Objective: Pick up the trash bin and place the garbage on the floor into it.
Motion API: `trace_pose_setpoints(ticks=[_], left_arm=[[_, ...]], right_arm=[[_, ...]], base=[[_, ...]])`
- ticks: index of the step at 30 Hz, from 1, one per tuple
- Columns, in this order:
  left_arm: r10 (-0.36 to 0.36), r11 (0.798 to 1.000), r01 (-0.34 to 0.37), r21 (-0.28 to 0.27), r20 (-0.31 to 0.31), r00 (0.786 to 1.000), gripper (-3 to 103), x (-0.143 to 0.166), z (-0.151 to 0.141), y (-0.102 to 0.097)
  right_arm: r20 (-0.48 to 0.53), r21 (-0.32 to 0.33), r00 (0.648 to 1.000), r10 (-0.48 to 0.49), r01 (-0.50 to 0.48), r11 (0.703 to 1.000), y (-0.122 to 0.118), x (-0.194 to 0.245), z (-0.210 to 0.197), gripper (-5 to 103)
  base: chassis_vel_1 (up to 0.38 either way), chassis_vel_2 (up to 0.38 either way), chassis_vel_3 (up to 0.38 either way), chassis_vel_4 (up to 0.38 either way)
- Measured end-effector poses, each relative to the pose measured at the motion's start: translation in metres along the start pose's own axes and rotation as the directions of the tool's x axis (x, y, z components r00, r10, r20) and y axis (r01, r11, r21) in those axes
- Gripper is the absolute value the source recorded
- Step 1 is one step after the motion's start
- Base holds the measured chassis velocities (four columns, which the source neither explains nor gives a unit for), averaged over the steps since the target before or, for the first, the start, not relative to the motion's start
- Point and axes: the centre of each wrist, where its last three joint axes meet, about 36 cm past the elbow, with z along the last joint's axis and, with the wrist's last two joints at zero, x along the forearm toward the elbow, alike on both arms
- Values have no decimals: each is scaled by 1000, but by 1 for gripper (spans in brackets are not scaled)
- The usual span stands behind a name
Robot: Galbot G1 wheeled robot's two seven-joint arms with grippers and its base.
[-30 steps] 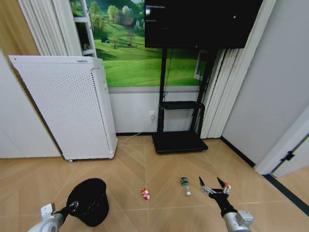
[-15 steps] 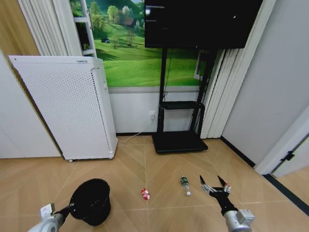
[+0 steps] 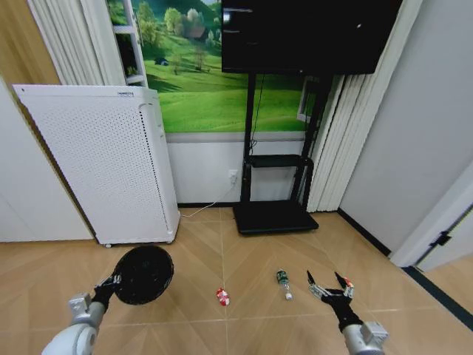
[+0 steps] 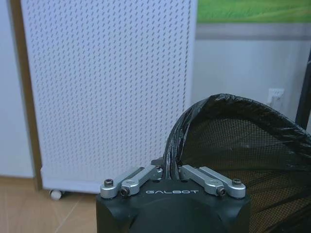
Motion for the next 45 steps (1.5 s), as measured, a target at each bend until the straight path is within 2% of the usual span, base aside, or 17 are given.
trace_pose_setpoints(ticks=[1,3,5,9,10,11,12,14,15,17,19,21,25,28,45], left_arm=[[0,1000,0,0,0,1000,3,0,0,0],[13,1000,-12,-24,48,999,3,0,-19,-12],[20,999,-18,-35,67,998,3,1,-27,-18],[31,997,-23,-72,111,993,3,4,-44,-25],[31,997,-23,-72,111,993,3,4,-44,-25],[41,997,-32,-72,133,990,3,6,-50,-26],[41,997,-32,-72,133,990,3,6,-50,-26],[57,997,-49,-53,169,984,3,8,-61,-27],[57,997,-49,-53,169,984,3,8,-61,-27],[76,997,-69,-40,202,976,3,12,-73,-26],[86,996,-78,-45,212,974,3,12,-78,-25],[97,995,-85,-58,234,967,3,11,-90,-22],[106,994,-92,-66,250,963,3,14,-101,-21],[111,993,-96,-70,252,961,3,17,-104,-21],[119,991,-100,-86,246,962,3,27,-108,-24]], right_arm=[[0,0,1000,0,0,1000,0,0,0,100],[-13,-39,1000,7,-8,999,-2,-11,-7,100],[-38,-62,999,0,-2,998,-3,-15,-10,100],[-66,-113,995,-69,62,992,-5,-31,-7,100],[-66,-113,995,-69,62,992,-5,-31,-7,100],[-70,-142,993,-98,88,986,-3,-37,-9,100],[-70,-142,993,-98,88,986,-3,-37,-9,100],[-101,-197,984,-150,128,972,3,-44,-16,100],[-101,-197,984,-150,128,972,3,-44,-16,100],[-141,-262,959,-245,202,944,11,-44,-32,100],[-151,-273,950,-274,226,935,16,-43,-35,100],[-154,-238,942,-299,259,936,20,-42,-34,100],[-128,-173,950,-286,263,949,21,-45,-30,100],[-116,-156,952,-282,263,952,23,-47,-27,100],[-104,-135,949,-299,284,949,21,-45,-13,100]], base=[[0,0,0,0],[0,0,0,0],[0,0,0,0],[0,0,0,0],[0,0,0,0],[0,0,0,0],[0,0,0,0],[0,0,0,0],[0,0,0,0],[0,0,0,0],[0,0,0,0],[0,0,0,0],[0,0,0,0],[0,0,0,0],[-23,18,20,-23]])
